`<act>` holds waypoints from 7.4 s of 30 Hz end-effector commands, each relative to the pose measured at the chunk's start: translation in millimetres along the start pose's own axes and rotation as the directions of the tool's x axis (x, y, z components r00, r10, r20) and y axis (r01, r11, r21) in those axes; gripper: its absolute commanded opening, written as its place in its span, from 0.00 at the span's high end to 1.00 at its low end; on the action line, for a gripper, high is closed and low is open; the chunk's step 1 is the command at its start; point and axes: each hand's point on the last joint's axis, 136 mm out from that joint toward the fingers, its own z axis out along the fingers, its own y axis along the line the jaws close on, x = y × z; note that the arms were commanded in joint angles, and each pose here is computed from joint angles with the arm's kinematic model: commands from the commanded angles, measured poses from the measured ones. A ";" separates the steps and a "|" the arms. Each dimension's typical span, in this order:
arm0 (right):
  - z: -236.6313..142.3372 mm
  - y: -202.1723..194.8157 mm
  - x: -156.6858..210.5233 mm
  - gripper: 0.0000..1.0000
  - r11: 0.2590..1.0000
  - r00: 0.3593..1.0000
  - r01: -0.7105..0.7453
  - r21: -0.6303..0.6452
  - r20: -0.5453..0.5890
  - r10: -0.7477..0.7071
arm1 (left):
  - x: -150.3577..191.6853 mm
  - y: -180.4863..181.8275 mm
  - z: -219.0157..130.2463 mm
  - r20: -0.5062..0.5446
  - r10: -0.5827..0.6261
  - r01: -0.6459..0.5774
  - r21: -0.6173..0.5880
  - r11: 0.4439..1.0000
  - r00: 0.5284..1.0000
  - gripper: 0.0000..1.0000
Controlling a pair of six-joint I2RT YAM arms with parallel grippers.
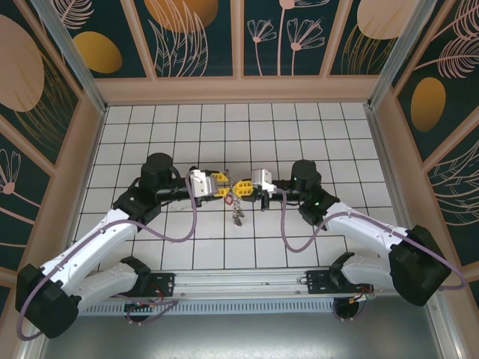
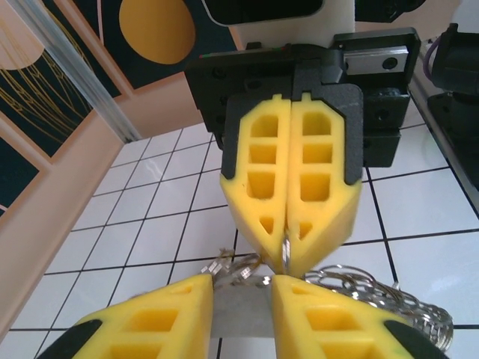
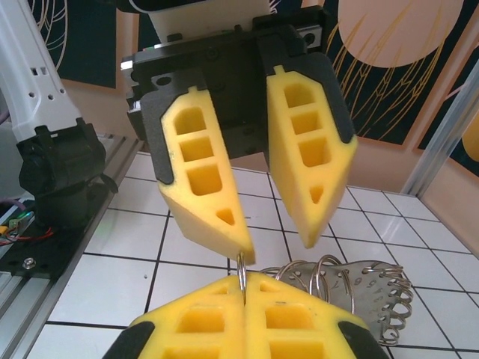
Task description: Put the keys on the keyring
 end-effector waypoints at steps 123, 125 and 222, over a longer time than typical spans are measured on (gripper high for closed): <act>-8.0 -14.9 -18.5 1.00 1.000 1.000 0.003 0.005 0.016 -0.003 | 9.4 3.4 19.0 0.035 -0.082 0.080 0.067 0.995 0.996 0.70; -7.9 -15.5 -18.6 1.00 1.000 0.999 -0.012 0.017 0.030 0.012 | 9.4 2.4 19.5 0.038 -0.089 0.085 0.076 0.993 0.995 0.73; -2.0 -26.9 28.5 1.00 0.987 0.917 0.157 0.035 -0.375 -0.133 | 63.7 -1.1 21.5 -0.161 -0.117 0.111 -0.046 0.993 0.980 1.00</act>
